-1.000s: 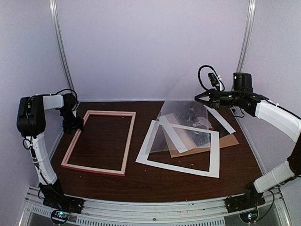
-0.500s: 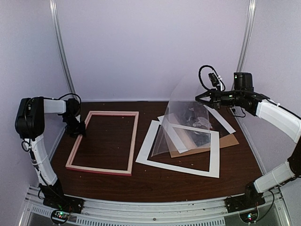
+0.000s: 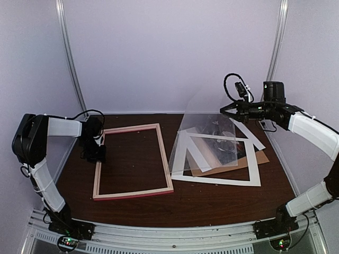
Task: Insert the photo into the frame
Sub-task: Move the frame body to the center of the board.
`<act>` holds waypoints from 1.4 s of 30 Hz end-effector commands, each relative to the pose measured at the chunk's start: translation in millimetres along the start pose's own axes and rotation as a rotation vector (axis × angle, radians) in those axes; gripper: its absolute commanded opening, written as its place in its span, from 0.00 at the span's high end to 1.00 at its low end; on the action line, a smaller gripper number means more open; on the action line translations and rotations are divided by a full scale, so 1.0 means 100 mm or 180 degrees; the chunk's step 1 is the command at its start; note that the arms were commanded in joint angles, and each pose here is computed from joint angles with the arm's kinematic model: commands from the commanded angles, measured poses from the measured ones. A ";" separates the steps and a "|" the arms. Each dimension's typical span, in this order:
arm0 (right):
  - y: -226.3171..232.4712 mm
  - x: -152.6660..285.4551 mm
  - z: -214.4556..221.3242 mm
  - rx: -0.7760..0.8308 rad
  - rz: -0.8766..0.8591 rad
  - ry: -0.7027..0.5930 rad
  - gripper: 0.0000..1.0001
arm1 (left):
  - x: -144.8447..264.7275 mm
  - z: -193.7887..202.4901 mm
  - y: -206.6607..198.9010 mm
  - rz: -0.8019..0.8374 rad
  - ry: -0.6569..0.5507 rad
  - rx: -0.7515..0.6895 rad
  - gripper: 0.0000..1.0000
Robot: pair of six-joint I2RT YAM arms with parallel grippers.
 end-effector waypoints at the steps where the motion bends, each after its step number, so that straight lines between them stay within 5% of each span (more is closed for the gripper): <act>1: 0.15 0.06 -0.12 0.0189 -0.0035 -0.0127 1.00 | -0.14 0.22 -0.10 -0.0042 0.0122 -0.0096 0.62; 7: 0.13 0.07 -0.11 0.0199 0.0021 -0.0110 1.00 | -0.16 0.33 -0.09 -0.0103 0.0180 -0.0242 0.76; 21: 0.09 0.03 -0.15 0.0143 0.0047 -0.0114 1.00 | -0.09 0.54 -0.36 -0.0140 0.0292 -0.0598 0.80; 42: 0.21 -0.29 -0.16 0.0129 0.0036 -0.0019 1.00 | 0.31 0.60 -0.73 0.0458 0.0058 -0.0334 0.63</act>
Point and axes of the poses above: each gripper's point midway between its finger pads, its own x axis back along the fingers, its own y axis along the line the jaws close on, z = x × y, the point moved 3 cm from there along x, back along the fingers, and after that the axes turned 6 degrees about -x, right-handed, at the moved point
